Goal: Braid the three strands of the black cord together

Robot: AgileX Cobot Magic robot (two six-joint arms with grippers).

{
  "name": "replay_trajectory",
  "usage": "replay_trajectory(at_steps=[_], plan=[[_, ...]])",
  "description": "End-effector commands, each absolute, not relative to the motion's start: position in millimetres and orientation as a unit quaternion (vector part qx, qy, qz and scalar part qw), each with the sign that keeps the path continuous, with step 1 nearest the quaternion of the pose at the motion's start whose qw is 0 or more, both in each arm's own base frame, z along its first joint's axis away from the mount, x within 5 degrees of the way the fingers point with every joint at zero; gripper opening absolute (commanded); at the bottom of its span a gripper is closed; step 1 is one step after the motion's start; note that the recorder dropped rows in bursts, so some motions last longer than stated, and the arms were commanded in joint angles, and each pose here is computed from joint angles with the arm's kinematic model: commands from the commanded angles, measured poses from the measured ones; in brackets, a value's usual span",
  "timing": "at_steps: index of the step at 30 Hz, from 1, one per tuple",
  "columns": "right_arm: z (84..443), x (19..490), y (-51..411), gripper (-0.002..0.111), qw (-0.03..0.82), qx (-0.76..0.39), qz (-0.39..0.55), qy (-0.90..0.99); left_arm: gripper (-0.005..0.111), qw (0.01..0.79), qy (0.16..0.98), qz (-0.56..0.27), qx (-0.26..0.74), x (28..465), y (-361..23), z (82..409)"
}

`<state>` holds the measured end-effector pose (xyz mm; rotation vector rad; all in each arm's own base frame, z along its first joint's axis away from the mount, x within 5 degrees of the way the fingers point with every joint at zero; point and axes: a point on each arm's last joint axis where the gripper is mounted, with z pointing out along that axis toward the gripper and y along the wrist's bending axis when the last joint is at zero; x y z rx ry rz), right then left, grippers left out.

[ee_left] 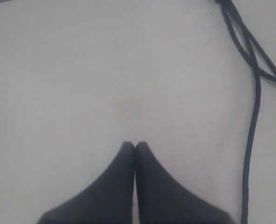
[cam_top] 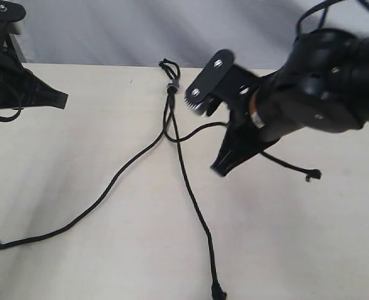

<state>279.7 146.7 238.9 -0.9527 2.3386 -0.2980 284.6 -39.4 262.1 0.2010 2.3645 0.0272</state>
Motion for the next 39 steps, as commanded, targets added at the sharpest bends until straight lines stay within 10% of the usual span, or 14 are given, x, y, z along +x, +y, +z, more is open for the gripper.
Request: replay_trajectory(at_steps=[1,17,20,25,31,39], plan=[[244,301,103,0.000,0.319,-0.249,-0.108,0.908,0.000,0.375,0.924,0.011,0.077,283,-38,262],[131,338,62,0.001,0.164,-0.201,-0.124,0.958,0.000,0.374,0.925,0.004,0.070,283,-39,262],[123,338,63,0.034,0.157,-0.180,-0.120,0.964,0.000,0.371,0.926,-0.003,0.062,283,-40,260],[183,342,62,0.105,0.264,-0.164,-0.112,0.944,0.001,0.351,0.931,-0.042,0.084,289,-66,246],[287,303,38,0.105,0.412,-0.116,-0.108,0.897,0.031,0.294,0.933,-0.107,0.176,286,-144,234],[297,261,23,0.105,0.507,-0.099,-0.062,0.854,0.057,0.220,0.931,-0.136,0.256,279,-233,184]])
